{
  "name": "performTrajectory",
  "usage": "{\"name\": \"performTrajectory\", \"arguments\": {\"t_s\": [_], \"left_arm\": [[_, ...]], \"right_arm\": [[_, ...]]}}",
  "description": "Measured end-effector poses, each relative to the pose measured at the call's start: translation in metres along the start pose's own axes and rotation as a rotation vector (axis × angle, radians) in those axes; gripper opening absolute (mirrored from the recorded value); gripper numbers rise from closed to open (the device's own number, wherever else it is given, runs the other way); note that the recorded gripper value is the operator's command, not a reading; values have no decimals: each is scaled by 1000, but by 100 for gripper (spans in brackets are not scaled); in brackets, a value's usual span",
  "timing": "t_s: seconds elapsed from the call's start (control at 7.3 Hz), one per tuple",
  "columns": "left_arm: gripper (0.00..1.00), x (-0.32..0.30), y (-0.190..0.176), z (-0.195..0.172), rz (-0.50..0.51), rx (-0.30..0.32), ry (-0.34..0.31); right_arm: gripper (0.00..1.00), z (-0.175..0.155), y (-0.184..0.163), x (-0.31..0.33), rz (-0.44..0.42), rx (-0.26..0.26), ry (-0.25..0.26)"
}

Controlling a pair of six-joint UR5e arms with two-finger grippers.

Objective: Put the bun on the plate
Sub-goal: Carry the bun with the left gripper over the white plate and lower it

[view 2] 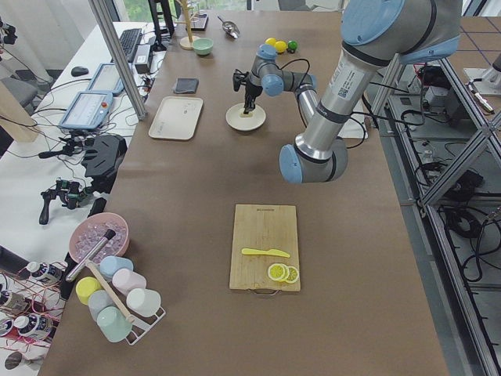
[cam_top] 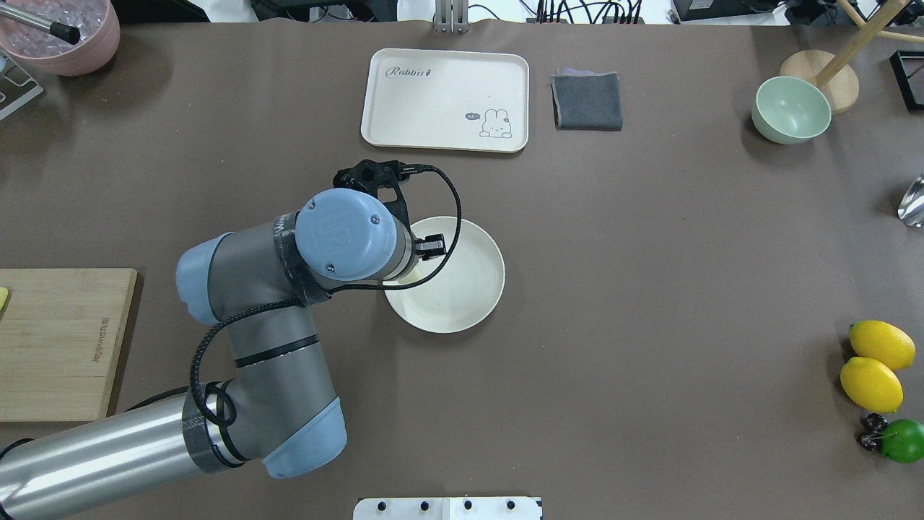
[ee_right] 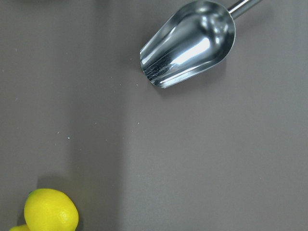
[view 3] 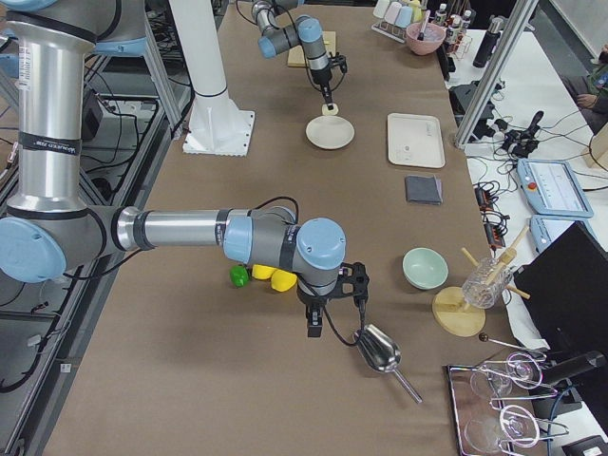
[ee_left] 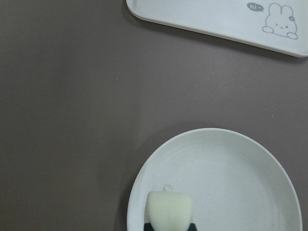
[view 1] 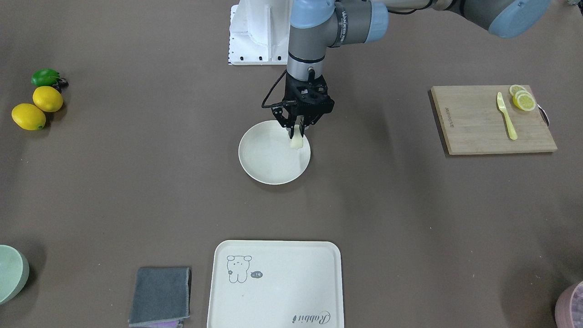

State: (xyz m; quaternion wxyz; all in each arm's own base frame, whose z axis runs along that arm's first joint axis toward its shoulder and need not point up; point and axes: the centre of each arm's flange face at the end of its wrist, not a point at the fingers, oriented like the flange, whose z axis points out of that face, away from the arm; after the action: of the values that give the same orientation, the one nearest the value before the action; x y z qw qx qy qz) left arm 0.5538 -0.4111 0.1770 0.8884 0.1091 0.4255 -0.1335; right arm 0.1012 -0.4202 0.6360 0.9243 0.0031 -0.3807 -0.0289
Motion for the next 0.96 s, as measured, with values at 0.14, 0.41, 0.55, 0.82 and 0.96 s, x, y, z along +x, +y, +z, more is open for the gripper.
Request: {"name": "performTrajectory", "arguments": {"t_s": [0.14,0.41,0.55,0.82,0.96], "left_arm": [[31,4,9,15,3,6,-4],[31,19,28,34,13,35,-2],[31,28,33,42,12,38,-5],[64,41,37,52,13,38,-4],[90,43,37,55,13,39,3]], "right_arm": [[100,0,1,0,1,1,-3],[100,0,1,0,2,2,-4],[100,-1,1,0,2,2,-4],[100,-1,0,0,5,3,-4],[100,-1,0,0,7,3,-4]]}}
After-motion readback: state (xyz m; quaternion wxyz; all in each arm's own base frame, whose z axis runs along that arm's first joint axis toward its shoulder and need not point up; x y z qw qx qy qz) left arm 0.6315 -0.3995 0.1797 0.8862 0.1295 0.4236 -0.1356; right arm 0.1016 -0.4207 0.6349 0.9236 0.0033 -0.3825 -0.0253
